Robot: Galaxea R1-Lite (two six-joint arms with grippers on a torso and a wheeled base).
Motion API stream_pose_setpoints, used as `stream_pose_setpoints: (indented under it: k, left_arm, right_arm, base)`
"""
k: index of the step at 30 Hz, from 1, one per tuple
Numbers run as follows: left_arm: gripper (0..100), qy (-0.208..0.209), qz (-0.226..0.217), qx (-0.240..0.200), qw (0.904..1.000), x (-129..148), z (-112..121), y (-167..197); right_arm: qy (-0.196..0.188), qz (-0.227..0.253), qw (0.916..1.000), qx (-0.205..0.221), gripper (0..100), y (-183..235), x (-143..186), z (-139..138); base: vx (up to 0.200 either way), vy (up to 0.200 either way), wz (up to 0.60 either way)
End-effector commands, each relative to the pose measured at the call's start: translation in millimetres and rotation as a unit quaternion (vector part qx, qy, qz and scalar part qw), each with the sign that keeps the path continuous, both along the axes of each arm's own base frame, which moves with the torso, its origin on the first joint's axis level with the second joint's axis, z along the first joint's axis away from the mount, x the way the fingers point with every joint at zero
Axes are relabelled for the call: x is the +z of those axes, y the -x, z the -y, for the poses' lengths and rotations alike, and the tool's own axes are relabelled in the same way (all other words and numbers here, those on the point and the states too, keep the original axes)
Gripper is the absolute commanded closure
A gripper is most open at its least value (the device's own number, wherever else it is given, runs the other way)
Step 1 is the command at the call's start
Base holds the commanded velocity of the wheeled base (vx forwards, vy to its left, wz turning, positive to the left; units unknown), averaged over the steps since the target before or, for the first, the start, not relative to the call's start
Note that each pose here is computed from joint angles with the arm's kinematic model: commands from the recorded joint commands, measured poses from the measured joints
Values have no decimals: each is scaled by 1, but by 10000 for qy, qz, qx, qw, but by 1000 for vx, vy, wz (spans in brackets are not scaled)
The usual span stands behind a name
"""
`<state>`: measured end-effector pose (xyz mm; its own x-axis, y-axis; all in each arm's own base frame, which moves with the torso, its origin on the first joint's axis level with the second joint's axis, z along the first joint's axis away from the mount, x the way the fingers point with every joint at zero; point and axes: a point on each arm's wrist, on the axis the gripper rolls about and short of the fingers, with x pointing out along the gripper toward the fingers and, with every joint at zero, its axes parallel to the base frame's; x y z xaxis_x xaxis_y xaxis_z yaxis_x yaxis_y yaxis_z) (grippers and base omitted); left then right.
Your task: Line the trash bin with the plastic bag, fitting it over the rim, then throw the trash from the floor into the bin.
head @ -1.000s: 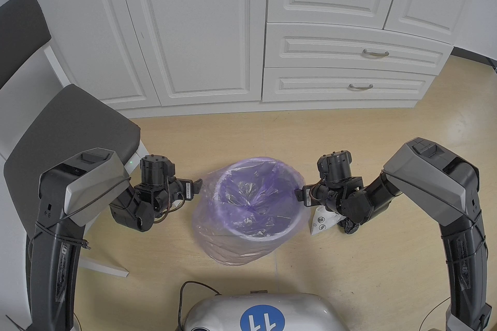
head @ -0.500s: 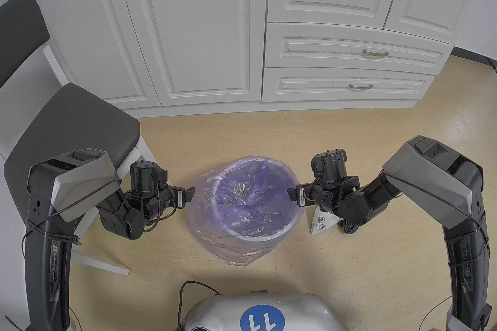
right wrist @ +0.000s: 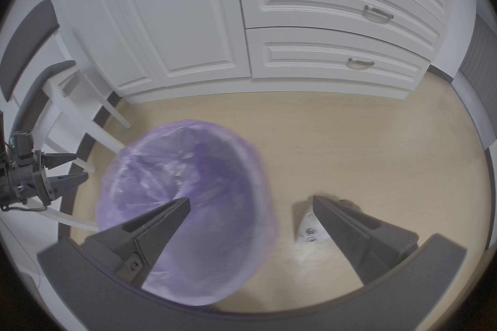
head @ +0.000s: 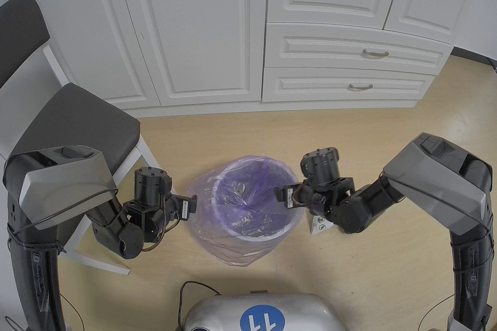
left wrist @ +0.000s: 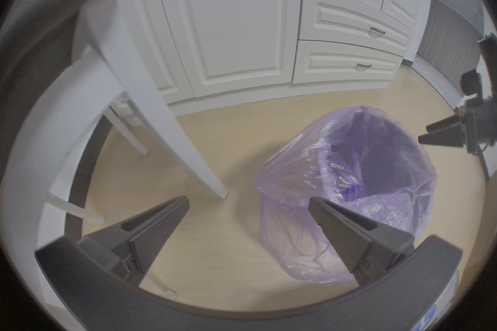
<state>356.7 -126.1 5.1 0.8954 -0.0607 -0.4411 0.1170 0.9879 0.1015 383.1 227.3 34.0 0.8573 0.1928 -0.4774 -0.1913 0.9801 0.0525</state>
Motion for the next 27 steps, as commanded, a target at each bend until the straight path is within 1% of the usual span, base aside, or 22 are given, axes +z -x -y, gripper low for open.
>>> stream_pose_setpoints:
  k: [1, 3, 6, 9, 10, 15, 17, 19, 22, 23, 24, 26, 27]
  left_arm:
    - [0, -16, 321, -55, 9995, 21, 15, 27]
    - [0, 9, 419, -73, 9991, 23, 17, 32]
    - [0, 64, 530, -147, 9985, 27, 18, 43]
    - [0, 95, 592, -169, 9981, 29, 16, 50]
    - [0, 98, 599, -169, 9980, 29, 15, 53]
    - [0, 140, 689, -159, 9974, 26, 10, 63]
    - [0, 149, 710, -151, 9973, 24, 7, 67]
    - [0, 154, 724, -128, 9972, 23, 4, 71]
    - [0, 181, 795, -89, 9966, 24, 0, 74]
    - [0, 184, 794, -96, 9966, 24, 0, 75]
    - [0, 177, 788, -74, 9967, 24, -2, 77]
    - [0, 184, 788, -71, 9967, 23, -3, 79]
    - [0, 184, 788, -71, 9967, 23, -3, 79]
  right_arm:
    - [-245, 123, 9995, 149, 0, 19, -7, -43]
    - [-422, 256, 9987, 144, 0, 21, -7, -58]
    - [-766, 284, 9965, 188, 0, 21, -11, -78]
    - [-1055, 265, 9939, 168, 0, 16, -18, -89]
    - [-1114, 289, 9932, 165, 100, 14, -18, -91]
    - [-1337, 295, 9904, 165, 100, 3, -25, -99]
    - [-1306, 217, 9910, 190, 100, 1, -31, -98]
    - [-1179, 20, 9928, 216, 100, 2, -39, -97]
    - [-848, -440, 9951, 253, 100, 8, -45, -94]
    - [-831, -467, 9951, 264, 100, 9, -46, -95]
    - [-642, -721, 9949, 288, 100, 15, -47, -94]
    - [-503, -904, 9939, 388, 100, 26, -50, -95]
    - [-503, -904, 9939, 388, 100, 26, -50, -95]
  base:
    - [0, 0, 0]
    - [0, 0, 0]
    - [0, 0, 0]
    - [0, 0, 0]
    - [0, 0, 0]
    - [0, 0, 0]
    - [0, 0, 0]
    - [0, 0, 0]
    - [0, 0, 0]
    - [0, 0, 0]
    - [0, 0, 0]
    - [0, 0, 0]
    - [0, 0, 0]
